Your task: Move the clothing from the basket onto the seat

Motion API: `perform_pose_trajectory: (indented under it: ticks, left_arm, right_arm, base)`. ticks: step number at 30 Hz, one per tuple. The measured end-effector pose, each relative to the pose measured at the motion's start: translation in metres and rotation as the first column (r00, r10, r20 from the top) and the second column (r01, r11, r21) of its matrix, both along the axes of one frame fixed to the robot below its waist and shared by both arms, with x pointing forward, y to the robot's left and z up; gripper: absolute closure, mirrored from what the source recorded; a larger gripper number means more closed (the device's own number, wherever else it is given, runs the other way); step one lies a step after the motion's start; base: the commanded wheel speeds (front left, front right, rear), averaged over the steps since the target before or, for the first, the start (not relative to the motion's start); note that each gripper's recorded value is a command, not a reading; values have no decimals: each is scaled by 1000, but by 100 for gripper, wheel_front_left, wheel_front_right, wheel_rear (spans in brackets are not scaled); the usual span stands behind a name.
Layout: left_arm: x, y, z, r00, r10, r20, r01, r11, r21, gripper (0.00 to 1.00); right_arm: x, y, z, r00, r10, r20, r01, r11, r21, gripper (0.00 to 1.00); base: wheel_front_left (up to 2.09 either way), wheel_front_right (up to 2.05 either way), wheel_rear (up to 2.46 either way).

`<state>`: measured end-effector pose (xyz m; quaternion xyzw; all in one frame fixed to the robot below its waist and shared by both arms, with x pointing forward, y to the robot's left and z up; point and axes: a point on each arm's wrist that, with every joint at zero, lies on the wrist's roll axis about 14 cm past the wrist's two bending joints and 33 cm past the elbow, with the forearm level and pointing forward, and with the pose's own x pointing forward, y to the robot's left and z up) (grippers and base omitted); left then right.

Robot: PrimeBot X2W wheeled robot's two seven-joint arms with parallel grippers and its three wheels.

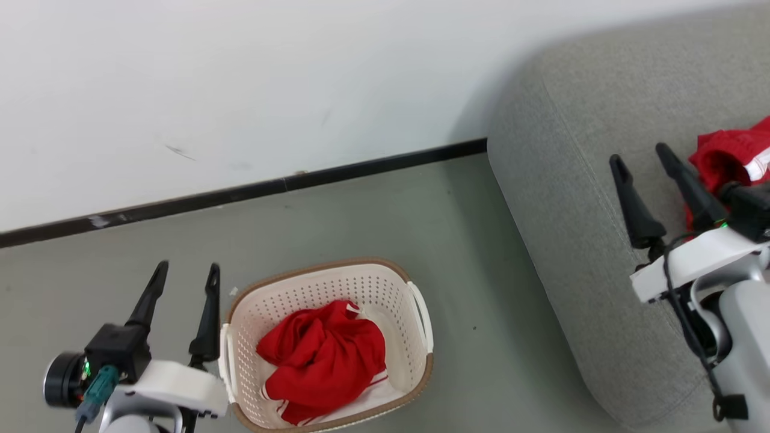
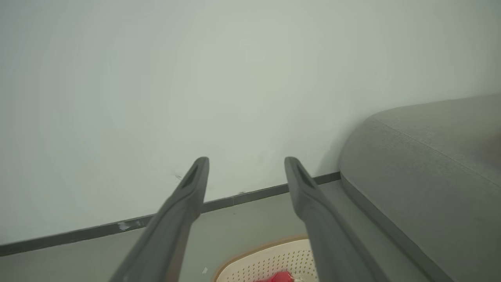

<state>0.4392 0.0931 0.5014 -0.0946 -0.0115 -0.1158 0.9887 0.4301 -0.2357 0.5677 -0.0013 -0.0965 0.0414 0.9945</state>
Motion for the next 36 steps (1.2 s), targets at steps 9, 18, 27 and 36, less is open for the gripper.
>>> perform_pose_trajectory:
  ticks: [9, 18, 27, 36]
  left_arm:
    - [-28, 35, -5, 993, 114, -30, -114, 993, 2, 0]
    - [-55, 61, -2, 980, 197, -27, -197, 980, 13, 0]
    - [-81, 78, -3, 970, 244, -25, -243, 970, 28, 0]
    - [-94, 82, 2, 966, 259, -4, -259, 965, 33, 0]
  right_arm:
    - [-17, 28, -5, 999, 49, 2, -49, 999, -17, 0]
    - [-41, 51, -18, 997, 79, -19, -79, 996, -31, 0]
    - [-69, 66, -37, 996, 67, -54, -65, 997, 34, 0]
    - [-93, 79, -53, 993, 72, -90, -67, 996, 59, 0]
  base:
    - [0, 0, 0]
    - [0, 0, 0]
    - [0, 0, 0]
    - [0, 0, 0]
